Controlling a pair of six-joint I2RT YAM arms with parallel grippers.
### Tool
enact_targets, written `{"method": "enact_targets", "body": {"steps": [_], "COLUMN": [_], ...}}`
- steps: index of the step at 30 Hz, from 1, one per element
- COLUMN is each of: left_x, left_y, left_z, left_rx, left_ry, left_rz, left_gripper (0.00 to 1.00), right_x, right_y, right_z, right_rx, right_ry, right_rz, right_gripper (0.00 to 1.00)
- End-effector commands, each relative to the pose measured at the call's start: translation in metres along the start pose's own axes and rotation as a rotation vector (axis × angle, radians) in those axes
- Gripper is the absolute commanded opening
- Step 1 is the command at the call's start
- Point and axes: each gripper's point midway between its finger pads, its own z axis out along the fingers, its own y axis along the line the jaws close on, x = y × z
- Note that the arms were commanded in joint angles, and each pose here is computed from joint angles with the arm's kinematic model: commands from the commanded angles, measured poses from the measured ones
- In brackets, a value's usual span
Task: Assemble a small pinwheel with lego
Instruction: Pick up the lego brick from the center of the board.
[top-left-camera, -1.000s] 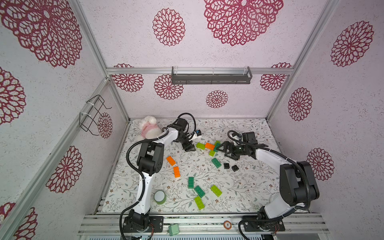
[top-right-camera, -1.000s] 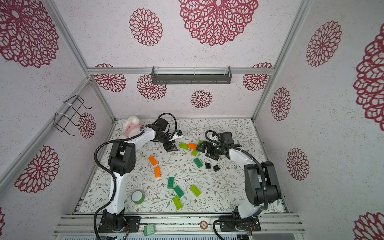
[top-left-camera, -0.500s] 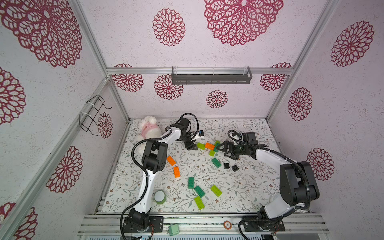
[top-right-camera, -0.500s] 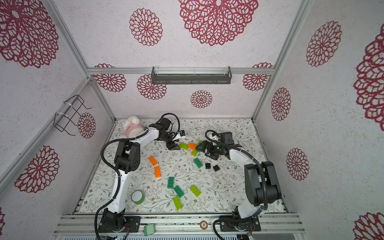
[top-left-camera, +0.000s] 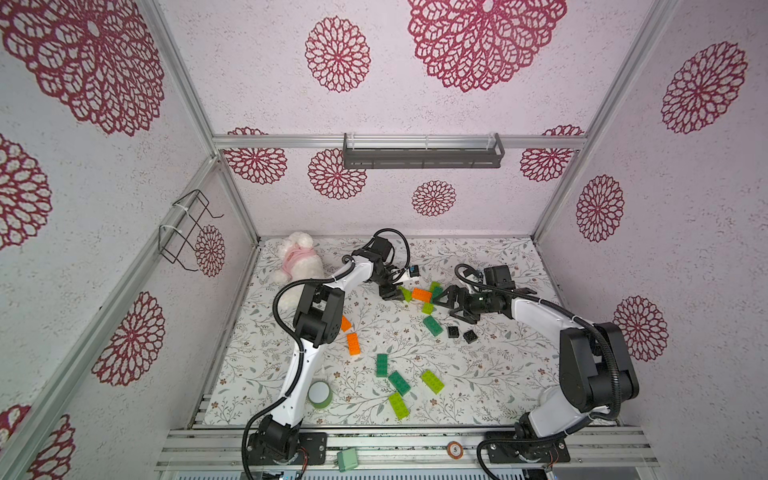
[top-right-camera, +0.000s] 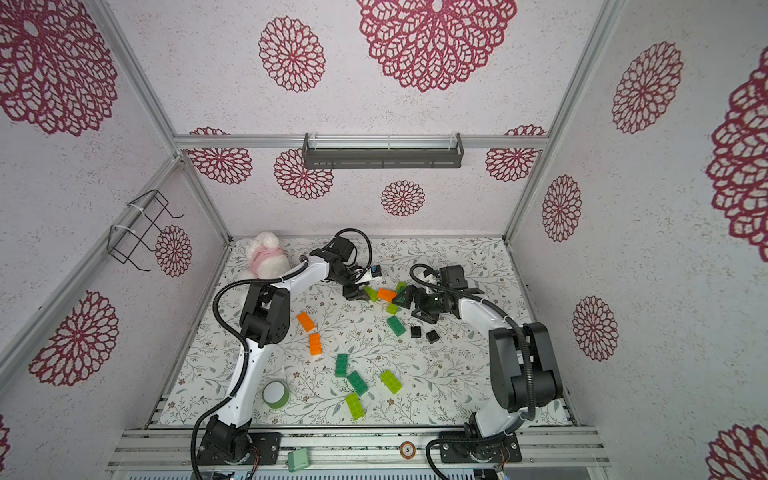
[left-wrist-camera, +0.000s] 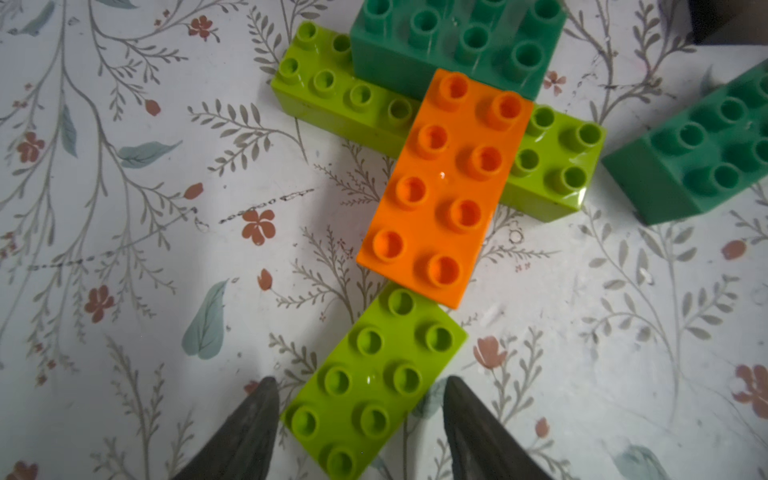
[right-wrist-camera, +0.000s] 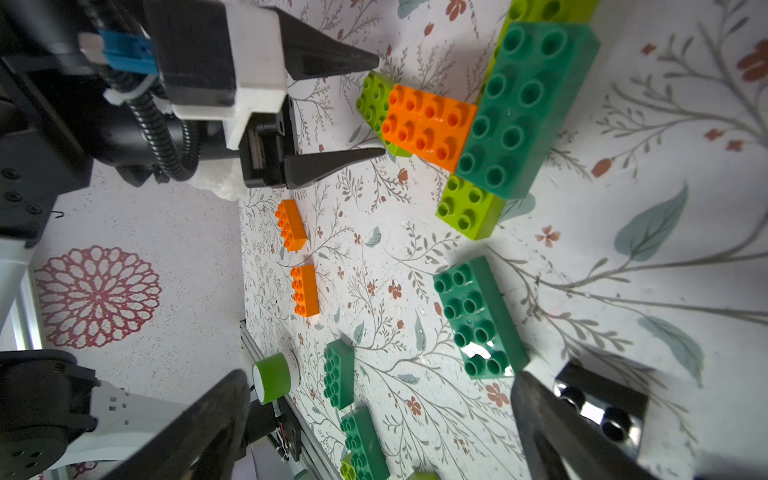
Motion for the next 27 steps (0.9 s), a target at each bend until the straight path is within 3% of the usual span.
{"method": "enact_targets", "body": {"steps": [1,5,15,27], "left_x": [0.002,0.011,0.008,0.014], "left_y": [-0.007,-0.016,-0.027,-0.035], "left_z": [0.006,0.010,0.007,0.003], "left_rx": [0.035,0.062,0.074,0.074], "left_ry": [0.016,0.059,0.072,0.103], "left_rz": [0.032,0.048,0.016,-0.013], "left_gripper": [0.64,0.66,0.57,0.59], "right_x": [-0.006,-0.005,-0.002,0.000], "right_y": [0.012,0.014,0.013,0.012], "right_z": [-0.014,-0.016,-0.017,-0.019], "right_rx": [0.003,0.000,0.001,0.007], "right_ry": [-0.030,-0.031,-0.029,-0.043], "right_rz": [-0.058,-0.061,-0.057,-0.066], "right_gripper": [0.99,0.99,0.99,0.99]}}
